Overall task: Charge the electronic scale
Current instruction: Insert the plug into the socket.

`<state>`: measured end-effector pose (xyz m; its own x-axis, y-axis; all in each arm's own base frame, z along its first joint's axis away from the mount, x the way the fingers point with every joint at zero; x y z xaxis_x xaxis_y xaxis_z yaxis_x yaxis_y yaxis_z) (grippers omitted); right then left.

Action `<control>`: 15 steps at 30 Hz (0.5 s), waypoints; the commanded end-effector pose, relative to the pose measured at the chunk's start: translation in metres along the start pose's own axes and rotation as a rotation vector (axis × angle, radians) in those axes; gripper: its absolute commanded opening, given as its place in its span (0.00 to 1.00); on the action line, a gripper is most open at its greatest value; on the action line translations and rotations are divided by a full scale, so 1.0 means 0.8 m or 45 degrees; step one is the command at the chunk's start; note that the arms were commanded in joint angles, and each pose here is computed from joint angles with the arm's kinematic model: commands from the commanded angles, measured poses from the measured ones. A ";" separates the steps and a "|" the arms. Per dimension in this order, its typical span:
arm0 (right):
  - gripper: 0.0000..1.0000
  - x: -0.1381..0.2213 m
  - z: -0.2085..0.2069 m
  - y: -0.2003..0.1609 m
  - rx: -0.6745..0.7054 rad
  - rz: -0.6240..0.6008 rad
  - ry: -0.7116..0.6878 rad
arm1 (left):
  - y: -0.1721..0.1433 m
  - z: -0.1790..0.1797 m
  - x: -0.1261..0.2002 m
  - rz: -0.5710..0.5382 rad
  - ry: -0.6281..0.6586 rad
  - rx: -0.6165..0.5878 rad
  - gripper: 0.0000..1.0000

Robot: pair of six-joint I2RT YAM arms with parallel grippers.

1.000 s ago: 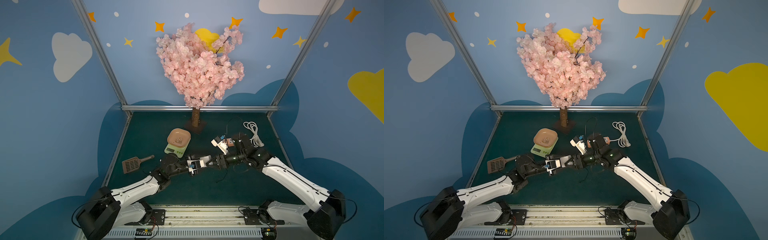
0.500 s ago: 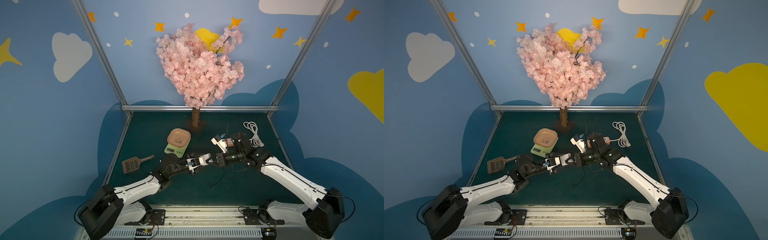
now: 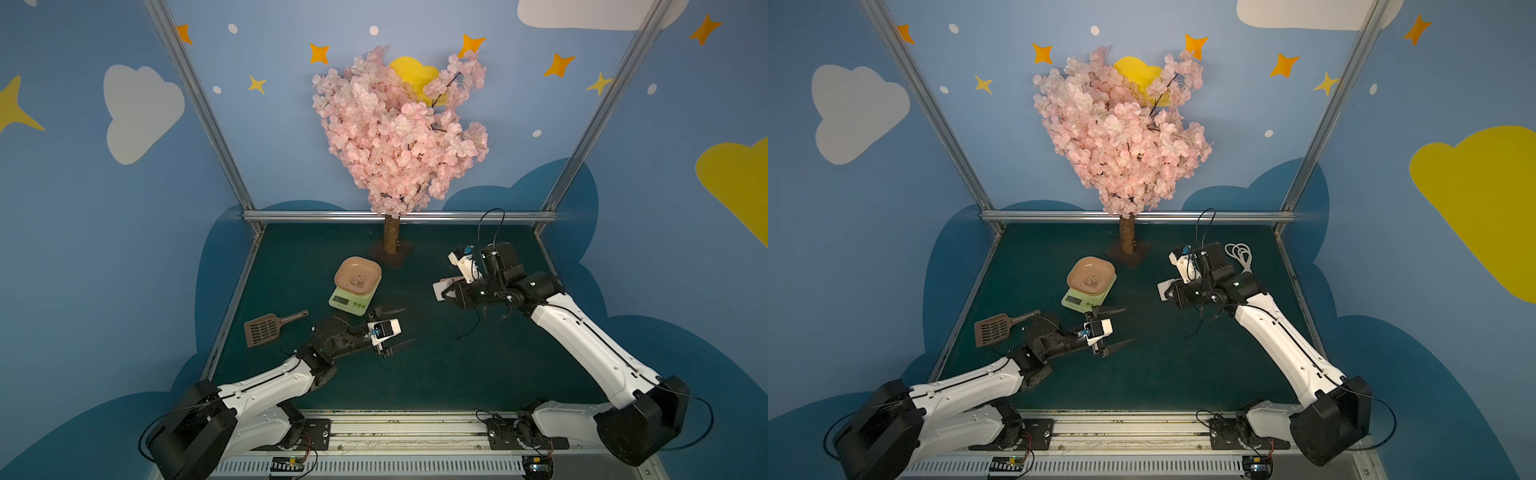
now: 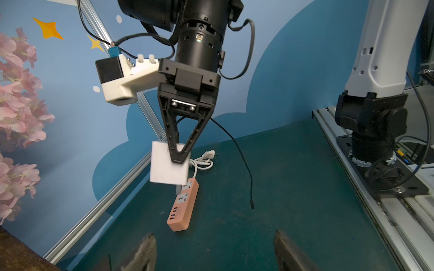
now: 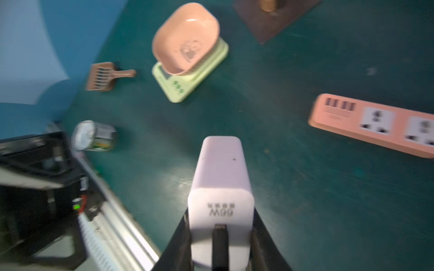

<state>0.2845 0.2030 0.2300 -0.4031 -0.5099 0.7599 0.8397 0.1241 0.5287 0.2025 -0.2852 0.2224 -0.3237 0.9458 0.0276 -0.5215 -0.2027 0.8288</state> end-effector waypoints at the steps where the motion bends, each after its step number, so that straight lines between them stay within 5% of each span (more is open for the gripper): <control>1: 0.03 -0.009 -0.070 -0.001 0.058 0.096 -0.399 | 0.000 -0.007 0.000 -0.010 -0.047 0.034 0.78; 5: 0.03 -0.030 -0.110 0.014 0.057 0.187 -0.538 | 0.004 -0.009 0.001 -0.029 -0.060 0.046 0.78; 15: 0.03 -0.069 -0.160 0.039 -0.044 0.424 -0.524 | 0.004 -0.018 0.004 -0.039 -0.090 0.077 0.78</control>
<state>0.3840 0.1260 0.1552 -0.2865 -0.0683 0.9556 0.9443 0.1482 0.2937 0.1940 -0.2879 0.2207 -0.2693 0.9625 0.0324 -0.5002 -0.1685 0.8494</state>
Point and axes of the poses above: each gripper's point midway between its finger pads, its own x axis back along the fingers, its own z axis along the line the jaws close on, y = z × x, the point moved 1 cm from there along x, back along the fingers, and after that the axes turned 12 degrees about -x, right-handed, at the moved point
